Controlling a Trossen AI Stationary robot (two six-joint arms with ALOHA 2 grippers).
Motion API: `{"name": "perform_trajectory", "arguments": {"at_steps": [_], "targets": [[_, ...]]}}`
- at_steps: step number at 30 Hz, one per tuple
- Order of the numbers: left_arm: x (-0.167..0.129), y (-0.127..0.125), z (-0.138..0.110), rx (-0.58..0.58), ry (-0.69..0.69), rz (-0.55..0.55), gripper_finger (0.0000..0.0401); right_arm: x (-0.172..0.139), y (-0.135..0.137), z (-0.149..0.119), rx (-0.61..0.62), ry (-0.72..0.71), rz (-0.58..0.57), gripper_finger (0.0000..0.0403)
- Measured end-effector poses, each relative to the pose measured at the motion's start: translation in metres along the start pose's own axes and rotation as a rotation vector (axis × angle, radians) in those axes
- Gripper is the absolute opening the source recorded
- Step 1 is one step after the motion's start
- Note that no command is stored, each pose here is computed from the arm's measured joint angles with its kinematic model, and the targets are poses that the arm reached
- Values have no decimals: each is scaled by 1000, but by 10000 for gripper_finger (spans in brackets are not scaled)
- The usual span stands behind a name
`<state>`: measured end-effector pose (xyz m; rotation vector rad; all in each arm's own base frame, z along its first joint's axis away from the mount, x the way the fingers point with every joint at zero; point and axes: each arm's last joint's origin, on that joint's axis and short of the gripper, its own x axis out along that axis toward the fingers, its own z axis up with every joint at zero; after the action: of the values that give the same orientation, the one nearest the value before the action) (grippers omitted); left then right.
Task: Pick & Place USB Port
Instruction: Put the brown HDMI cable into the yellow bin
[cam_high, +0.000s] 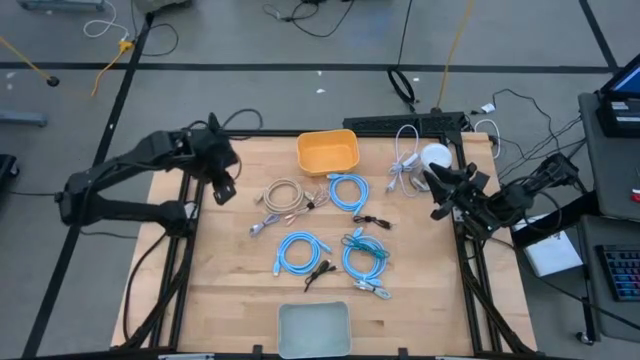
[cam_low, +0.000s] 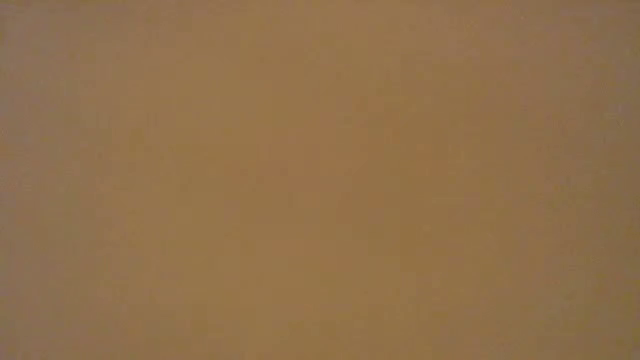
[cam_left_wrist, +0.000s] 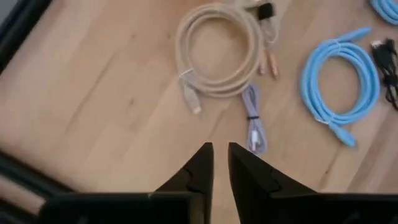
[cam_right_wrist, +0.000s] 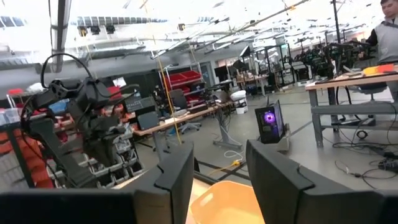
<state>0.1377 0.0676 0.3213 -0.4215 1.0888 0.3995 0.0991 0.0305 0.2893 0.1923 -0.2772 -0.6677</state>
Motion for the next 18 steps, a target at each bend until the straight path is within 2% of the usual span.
{"name": "perform_trajectory", "arguments": {"at_steps": [3, 7, 13, 15, 18], "targets": [[-2, 9, -20, -110, -9, 6, 91, 0, 0, -1, 23, 4, 2, 139], [-2, 16, -42, -219, 29, 12, 165, 0, 1, -4, 30, 18, 5, 139], [16, 15, -50, -366, 65, -87, 283, 0, 2, -6, 47, 29, 7, 139], [30, 15, -52, -485, 84, -116, 305, 0, 2, -6, 48, 29, 7, 139], [53, 16, -51, -641, 46, -156, 313, 0, 2, -6, 48, 29, 7, 139]]}}
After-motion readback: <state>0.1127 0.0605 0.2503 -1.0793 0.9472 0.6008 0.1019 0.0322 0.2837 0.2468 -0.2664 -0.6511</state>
